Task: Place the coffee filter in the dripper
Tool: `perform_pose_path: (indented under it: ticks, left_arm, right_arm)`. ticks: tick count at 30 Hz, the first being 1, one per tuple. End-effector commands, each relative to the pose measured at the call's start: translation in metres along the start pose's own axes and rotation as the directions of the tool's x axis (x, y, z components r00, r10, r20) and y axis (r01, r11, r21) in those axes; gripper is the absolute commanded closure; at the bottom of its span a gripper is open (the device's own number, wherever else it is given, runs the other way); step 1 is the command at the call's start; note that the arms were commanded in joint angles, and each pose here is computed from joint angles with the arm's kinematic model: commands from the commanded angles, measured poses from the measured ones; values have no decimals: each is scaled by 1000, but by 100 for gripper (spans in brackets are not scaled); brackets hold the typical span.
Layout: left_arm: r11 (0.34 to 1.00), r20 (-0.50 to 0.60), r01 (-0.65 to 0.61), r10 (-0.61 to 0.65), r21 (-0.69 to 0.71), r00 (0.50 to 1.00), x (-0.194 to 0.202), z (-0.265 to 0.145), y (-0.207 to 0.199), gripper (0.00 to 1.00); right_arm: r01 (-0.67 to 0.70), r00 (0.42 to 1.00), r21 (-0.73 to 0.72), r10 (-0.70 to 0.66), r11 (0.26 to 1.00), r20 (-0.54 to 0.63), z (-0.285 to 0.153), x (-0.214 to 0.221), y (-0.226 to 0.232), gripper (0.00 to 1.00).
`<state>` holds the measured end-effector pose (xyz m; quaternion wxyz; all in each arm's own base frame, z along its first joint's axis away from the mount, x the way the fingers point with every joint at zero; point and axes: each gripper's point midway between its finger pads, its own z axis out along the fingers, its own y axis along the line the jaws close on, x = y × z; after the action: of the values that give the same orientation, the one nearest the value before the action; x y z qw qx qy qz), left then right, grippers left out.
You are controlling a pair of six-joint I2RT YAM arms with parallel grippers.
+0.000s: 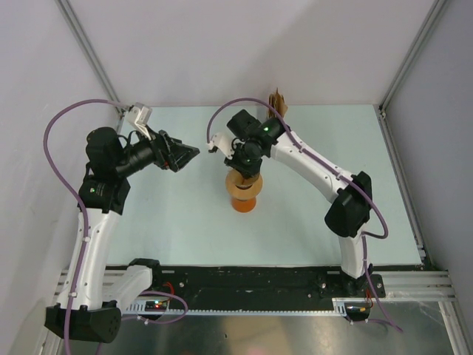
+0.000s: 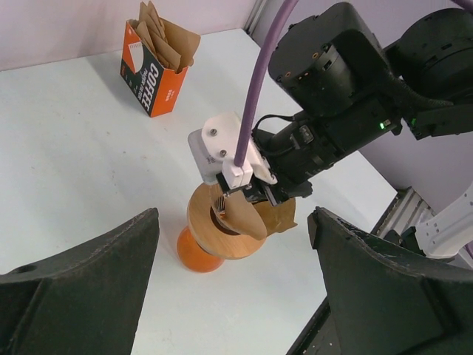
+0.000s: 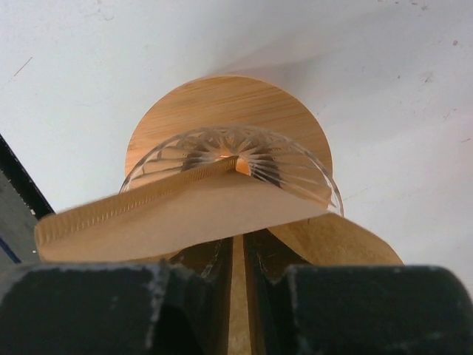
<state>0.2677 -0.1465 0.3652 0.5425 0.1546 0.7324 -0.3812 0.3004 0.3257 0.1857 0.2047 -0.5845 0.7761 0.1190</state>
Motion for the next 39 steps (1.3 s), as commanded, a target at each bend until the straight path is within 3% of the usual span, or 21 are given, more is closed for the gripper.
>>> perform_pose_path:
  ticks: [1,12,39]
  left_arm:
    - [999,50,-33,32,27,998,-20,-4,-10,12]
    - [999,45,-28,27,24,999,-18,-4,-7,12]
    - [999,46,-27,26,23,999,-17,-5,-7,11]
  right_arm:
    - [41,999,8,-41,999,-32,18,4,-2,87]
    - [50,995,-6,-51,999,-89,41,21,2,88]
    - [32,996,-19,-34,999,-82,44,23,7,90]
